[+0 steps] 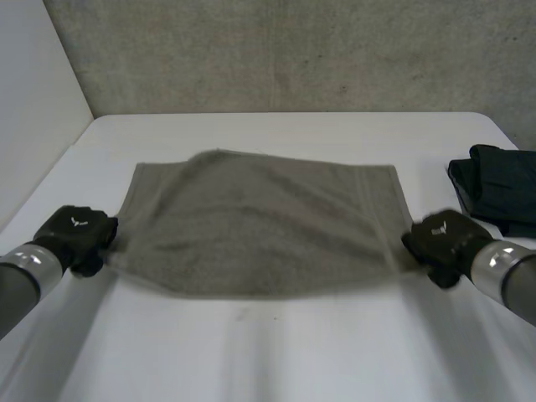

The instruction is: Fold the laundry.

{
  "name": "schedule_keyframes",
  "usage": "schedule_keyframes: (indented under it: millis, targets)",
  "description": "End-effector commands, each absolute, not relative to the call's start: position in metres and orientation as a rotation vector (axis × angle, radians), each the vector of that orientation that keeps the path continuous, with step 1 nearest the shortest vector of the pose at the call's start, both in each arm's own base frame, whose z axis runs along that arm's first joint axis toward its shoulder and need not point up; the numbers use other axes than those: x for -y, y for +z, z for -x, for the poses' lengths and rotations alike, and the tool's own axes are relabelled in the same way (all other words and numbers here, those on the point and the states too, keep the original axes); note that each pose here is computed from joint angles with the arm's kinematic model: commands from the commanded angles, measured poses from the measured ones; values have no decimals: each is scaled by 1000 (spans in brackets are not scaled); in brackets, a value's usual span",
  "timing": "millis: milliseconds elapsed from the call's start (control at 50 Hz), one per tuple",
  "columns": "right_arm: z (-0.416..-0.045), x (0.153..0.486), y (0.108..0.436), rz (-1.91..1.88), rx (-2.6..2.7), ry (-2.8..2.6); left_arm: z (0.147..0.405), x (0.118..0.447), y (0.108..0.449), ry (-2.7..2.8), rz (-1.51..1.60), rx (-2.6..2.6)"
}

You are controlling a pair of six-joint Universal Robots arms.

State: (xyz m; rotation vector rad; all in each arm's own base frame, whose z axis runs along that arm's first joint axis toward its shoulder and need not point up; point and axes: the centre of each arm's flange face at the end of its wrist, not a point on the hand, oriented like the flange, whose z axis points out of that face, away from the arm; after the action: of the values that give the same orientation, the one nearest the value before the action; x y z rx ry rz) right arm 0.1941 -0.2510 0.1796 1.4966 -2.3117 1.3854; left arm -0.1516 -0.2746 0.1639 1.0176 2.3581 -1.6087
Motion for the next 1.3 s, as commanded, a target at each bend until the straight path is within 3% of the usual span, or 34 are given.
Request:
schedule_keyframes:
  millis: [20,80,160,240,380,500,740,940,1060,1200,1300]
  targets:
    - [-162,206,194,-1770,2359,915,149,221,172,-1320,-1201,-2454]
    - [-157,205,204,-1781,2267,966,146,202,169,-1141,-1313,-2504]
    - [-160,218,210,-1691,2239,1099,146,207,170,-1154,-1354,-2456]
    - [-161,249,209,-1524,2252,1254,148,235,175,-1312,-1304,-2334]
    - [-177,296,193,-1379,2231,1395,192,287,174,-1624,-1243,-2288]
    - [-200,337,184,-1267,2075,1473,203,341,162,-1685,-1106,-2285]
    - [-218,398,157,-1120,1940,1579,226,406,138,-1769,-968,-2112]
    - [-228,422,150,-1027,1882,1654,243,419,138,-1925,-938,-1975]
    - [-227,422,172,-848,1930,1744,248,417,148,-1974,-827,-1923]
    - [-224,384,247,-758,1965,1996,243,385,184,-1997,-802,-1918]
    - [-205,359,247,-830,2035,1977,236,355,189,-1975,-810,-1977]
